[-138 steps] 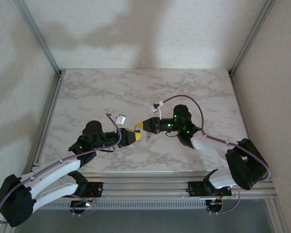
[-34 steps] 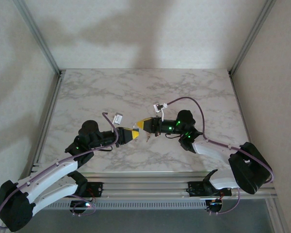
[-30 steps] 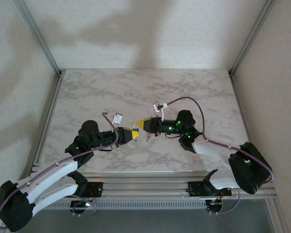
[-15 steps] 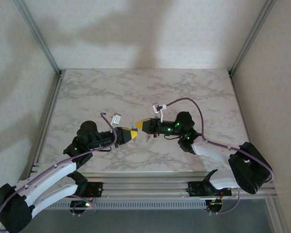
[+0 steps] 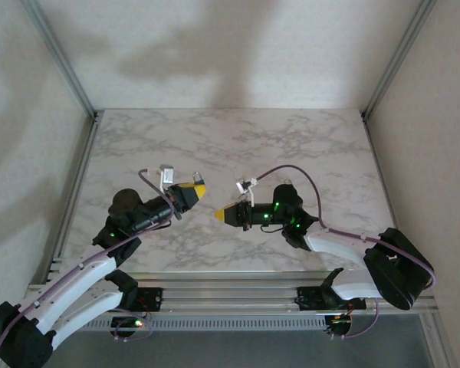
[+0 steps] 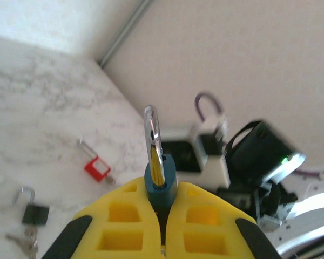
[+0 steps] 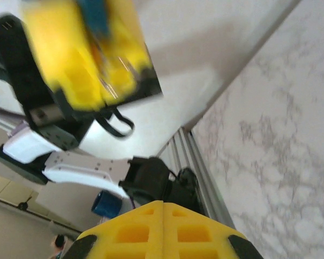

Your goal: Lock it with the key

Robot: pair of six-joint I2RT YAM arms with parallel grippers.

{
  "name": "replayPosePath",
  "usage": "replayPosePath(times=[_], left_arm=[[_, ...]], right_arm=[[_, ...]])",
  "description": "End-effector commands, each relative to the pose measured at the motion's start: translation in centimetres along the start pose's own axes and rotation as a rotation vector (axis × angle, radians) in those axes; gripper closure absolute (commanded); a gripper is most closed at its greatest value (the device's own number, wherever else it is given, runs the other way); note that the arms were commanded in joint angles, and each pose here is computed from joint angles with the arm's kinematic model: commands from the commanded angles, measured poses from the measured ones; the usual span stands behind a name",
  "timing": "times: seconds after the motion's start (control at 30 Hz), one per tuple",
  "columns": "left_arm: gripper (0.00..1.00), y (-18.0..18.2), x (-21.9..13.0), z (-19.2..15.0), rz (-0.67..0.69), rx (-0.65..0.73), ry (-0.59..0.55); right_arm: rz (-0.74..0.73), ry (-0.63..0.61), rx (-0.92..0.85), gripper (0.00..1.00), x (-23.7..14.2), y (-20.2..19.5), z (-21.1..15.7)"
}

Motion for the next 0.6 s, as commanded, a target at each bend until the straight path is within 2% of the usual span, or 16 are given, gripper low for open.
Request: replayPosePath(times=[0.0,0.27,0.3,0.4,0.57], left_arm=[[1.0,-2.2,-0.3,2.1,-0.077,0.055,-0.112],[1.0,-0.7,0.2,0.6,-0.041,0.011,-0.012],[1.0,-0.4,0.4,0.4,-0.027,0.002,0.011],[1.0,0.3,0.9,-0.1,0.033,-0.027,0.097],[1.0,1.2,2.1,-0.4,0.156,-0.044,0.235]], right_arm=[[0.017,0.032,-0.018,1.0,0.1,0.2,-0.8],[-0.19,-0.025,-0.167,0.99,-2.5,2.1,1.1],[-0.205,-0.043,-0.176,0.91,-2.8,2.5,1.4],[-0.247,-0.064,-0.19,0.59,-3.8,2.9,1.9],[-0.282,-0.129,-0.184,0.34,-5.0,2.9,2.7]])
Point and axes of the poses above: each hand's point on the last joint's axis, 136 mm out from that joint toward the fingers, its own x axis out along the fingers, its own y axis along the line the jaws close on, z = x × y, the point moved 9 cm from there along -x, back along the fingers, and after that the axes turned 12 degrees about -x, right-handed, at the moved point
